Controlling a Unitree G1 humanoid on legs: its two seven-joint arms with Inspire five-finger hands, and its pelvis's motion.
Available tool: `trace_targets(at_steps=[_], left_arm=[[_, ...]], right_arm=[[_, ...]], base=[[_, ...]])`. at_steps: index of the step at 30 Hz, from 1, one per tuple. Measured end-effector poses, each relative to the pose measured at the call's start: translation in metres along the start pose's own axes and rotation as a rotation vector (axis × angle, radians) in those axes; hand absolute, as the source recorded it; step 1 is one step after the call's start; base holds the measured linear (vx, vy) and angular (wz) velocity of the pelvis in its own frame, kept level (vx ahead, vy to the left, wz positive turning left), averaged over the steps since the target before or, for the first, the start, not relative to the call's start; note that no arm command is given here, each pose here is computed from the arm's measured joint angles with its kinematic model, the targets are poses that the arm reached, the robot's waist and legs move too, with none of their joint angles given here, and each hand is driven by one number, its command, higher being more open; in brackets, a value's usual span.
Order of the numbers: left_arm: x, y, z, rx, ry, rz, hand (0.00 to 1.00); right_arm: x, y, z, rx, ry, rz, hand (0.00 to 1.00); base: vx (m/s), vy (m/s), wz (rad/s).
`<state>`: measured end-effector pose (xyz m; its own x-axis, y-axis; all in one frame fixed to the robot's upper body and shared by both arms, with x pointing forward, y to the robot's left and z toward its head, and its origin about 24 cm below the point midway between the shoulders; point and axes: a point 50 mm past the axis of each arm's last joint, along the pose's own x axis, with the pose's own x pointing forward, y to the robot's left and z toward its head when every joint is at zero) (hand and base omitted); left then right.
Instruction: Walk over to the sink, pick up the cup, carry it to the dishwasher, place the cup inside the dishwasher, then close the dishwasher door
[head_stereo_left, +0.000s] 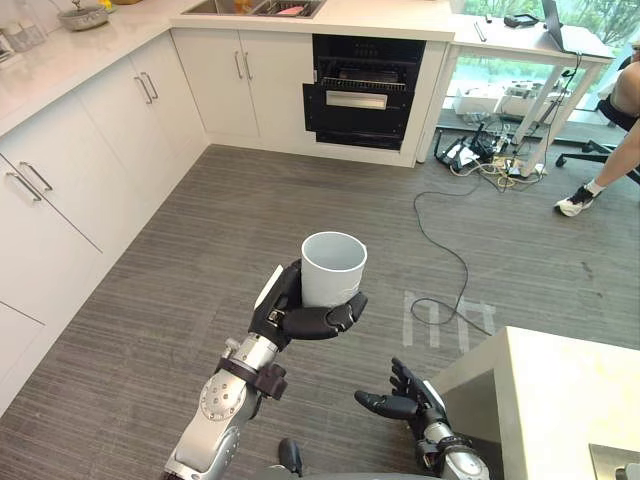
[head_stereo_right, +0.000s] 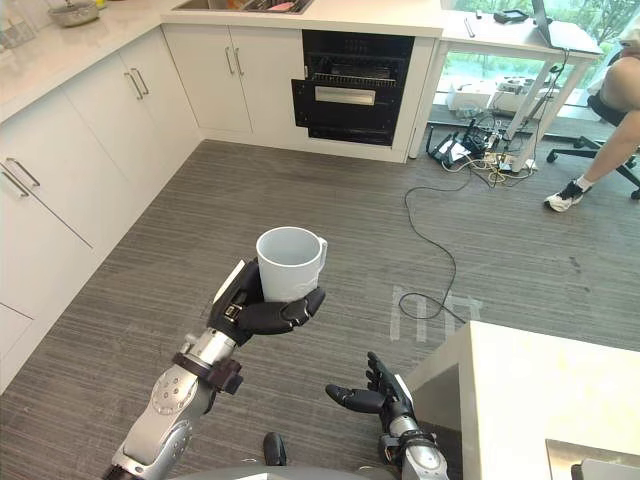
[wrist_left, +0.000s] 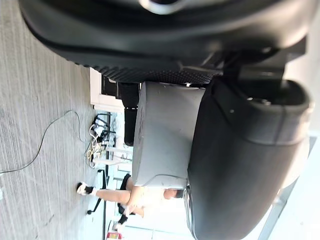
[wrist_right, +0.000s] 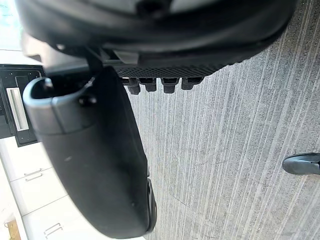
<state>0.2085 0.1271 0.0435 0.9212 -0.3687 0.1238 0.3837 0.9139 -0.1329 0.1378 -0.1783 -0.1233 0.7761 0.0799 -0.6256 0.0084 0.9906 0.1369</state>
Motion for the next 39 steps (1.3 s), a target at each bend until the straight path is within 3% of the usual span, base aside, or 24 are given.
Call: trace_targets(at_steps=[9, 17, 24, 28, 39], left_arm=[[-0.014, 0.016, -0.012, -0.035, 0.033, 0.201, 0.0], [-0.006, 0.004, -0.001, -0.077, -0.055, 0.221, 0.0], [-0.015, 0.022, 0.008, -0.039, -0.12, 0.31, 0.0], [-0.018, 0.022, 0.007, -0.031, -0.103, 0.286, 0.0], [-0.024, -0.012, -0.007, -0.158, -0.066, 0.214, 0.0]], right_arm=[[0.001, -0.007, 0.017, -0.028, -0.051, -0.037, 1.0], [-0.01, -0.018, 0.018, -0.063, -0.076, -0.069, 1.0], [-0.014, -0.007, 0.011, -0.086, -0.075, -0.025, 1.0], [-0.013, -0.002, 0.023, -0.098, -0.123, 0.019, 1.0], [-0.027, -0.008, 0.031, -0.126, -0.18, 0.01, 1.0]], base=[[0.01, 0.013, -0.05], [0.02, 0.086, 0.2], [0.11, 0.034, 0.59], [0.13, -0.156, 0.23], [0.39, -0.236, 0.3]])
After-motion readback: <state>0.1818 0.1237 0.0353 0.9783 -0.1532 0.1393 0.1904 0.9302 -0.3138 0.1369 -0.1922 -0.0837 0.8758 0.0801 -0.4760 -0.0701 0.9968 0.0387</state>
